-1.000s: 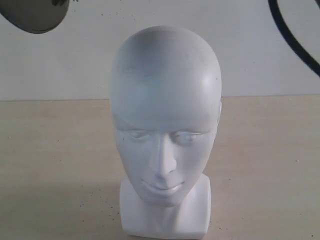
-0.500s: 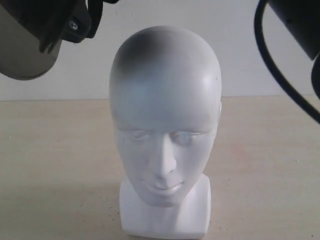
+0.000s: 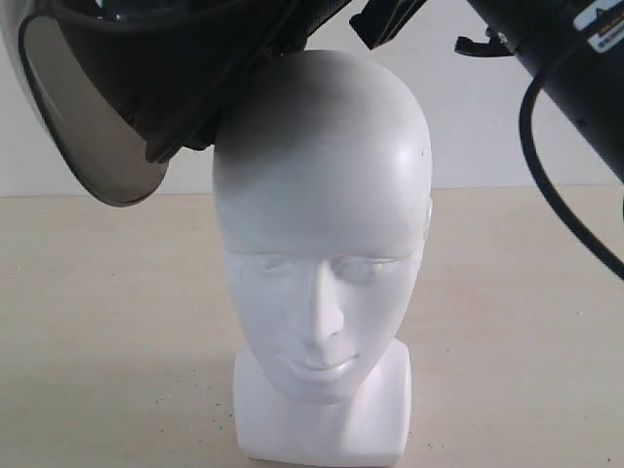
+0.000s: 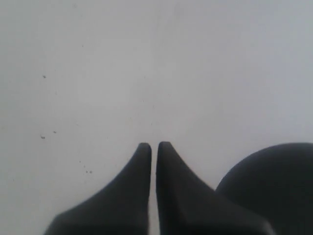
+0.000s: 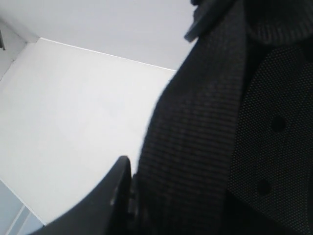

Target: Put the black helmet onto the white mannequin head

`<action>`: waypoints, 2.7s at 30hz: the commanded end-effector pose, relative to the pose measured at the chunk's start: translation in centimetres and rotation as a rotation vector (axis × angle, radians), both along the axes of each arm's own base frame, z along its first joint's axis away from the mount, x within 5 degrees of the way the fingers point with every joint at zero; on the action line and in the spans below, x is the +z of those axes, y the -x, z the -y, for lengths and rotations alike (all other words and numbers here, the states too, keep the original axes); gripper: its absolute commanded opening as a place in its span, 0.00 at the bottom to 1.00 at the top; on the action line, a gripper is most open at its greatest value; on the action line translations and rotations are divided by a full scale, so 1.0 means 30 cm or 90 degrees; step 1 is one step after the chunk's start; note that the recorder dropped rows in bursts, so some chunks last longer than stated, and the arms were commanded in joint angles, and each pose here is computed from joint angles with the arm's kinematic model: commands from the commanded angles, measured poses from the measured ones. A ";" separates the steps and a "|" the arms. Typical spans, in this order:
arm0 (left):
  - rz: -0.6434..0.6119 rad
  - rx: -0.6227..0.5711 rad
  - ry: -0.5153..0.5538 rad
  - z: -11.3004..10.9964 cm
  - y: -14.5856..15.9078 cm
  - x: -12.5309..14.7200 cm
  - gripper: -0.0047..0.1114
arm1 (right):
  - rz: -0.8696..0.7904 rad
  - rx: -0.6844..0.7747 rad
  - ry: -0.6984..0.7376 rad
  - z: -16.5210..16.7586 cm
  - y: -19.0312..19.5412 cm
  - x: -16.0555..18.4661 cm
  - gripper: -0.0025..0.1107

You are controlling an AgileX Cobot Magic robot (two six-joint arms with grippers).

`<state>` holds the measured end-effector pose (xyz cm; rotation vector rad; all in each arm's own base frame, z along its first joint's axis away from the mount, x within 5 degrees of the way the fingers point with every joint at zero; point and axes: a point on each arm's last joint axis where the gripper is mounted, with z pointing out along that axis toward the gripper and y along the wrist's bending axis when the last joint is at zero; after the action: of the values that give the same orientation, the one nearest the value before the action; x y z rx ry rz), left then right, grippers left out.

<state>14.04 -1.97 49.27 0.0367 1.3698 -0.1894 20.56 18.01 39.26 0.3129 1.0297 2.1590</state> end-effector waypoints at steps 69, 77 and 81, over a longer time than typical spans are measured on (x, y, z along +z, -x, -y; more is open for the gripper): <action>-0.086 -0.627 -0.189 0.227 -0.520 -0.054 0.08 | 0.112 -0.163 0.150 0.091 0.054 -0.014 0.02; -0.069 -0.650 -0.191 0.232 -0.522 -0.058 0.08 | 0.134 -0.191 0.184 0.106 0.078 0.006 0.02; -0.055 -0.670 -0.189 0.236 -0.519 -0.058 0.08 | 0.134 -0.219 0.218 0.128 0.100 0.024 0.02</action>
<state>29.42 -8.70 48.44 0.9492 1.3304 -0.8473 18.44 15.56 38.25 0.1600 1.1949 1.7757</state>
